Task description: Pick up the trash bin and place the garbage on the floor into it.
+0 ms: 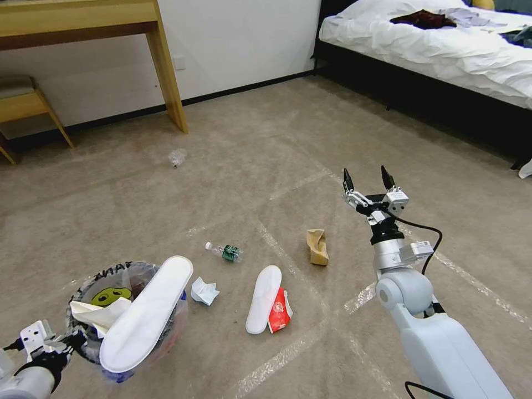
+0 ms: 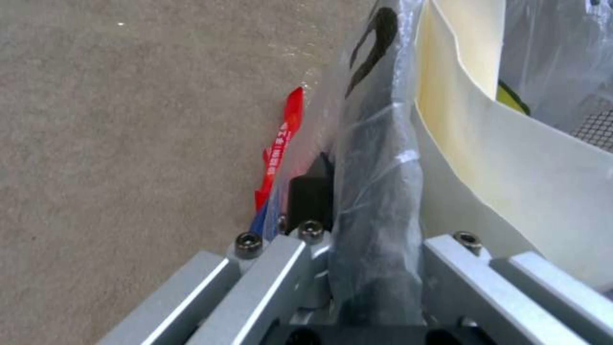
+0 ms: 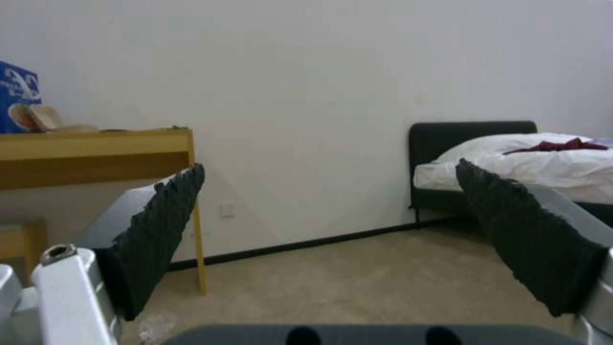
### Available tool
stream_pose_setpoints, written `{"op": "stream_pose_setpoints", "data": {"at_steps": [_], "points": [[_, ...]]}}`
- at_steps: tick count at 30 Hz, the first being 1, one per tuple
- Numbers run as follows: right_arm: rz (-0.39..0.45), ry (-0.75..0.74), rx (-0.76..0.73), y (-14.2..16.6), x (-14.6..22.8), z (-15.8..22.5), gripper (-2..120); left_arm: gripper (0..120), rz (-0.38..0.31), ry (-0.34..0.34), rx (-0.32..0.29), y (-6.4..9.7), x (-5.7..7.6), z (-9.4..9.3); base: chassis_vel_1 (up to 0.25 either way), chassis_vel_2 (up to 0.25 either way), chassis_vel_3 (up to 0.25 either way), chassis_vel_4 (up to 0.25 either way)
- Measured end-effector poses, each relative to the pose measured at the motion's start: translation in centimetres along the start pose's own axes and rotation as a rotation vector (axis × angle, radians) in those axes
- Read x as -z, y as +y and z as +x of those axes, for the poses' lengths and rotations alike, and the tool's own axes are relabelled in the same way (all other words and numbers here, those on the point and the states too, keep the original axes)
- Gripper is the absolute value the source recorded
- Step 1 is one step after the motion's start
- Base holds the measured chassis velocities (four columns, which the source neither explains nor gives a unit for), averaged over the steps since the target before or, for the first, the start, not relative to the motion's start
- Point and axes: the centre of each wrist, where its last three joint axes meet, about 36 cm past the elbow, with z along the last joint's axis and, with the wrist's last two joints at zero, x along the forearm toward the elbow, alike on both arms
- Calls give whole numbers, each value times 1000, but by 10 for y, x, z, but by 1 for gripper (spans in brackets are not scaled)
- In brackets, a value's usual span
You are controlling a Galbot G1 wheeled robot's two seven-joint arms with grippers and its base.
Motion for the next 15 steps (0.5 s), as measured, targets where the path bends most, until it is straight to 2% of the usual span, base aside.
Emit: {"op": "stream_pose_setpoints", "data": {"at_steps": [9, 13, 15], "points": [[-15, 35, 13, 11, 0, -2, 100, 1, -4, -8, 0, 0, 3, 2, 0, 0, 0, 0], [-30, 130, 10, 20, 0, -1, 100, 1, -3, -13, -4, -1, 4, 2, 0, 0, 0, 0], [-43, 225, -2, 25, 1, 1, 100, 1, 2, -15, -8, -3, 3, 2, 0, 0, 0, 0]]}}
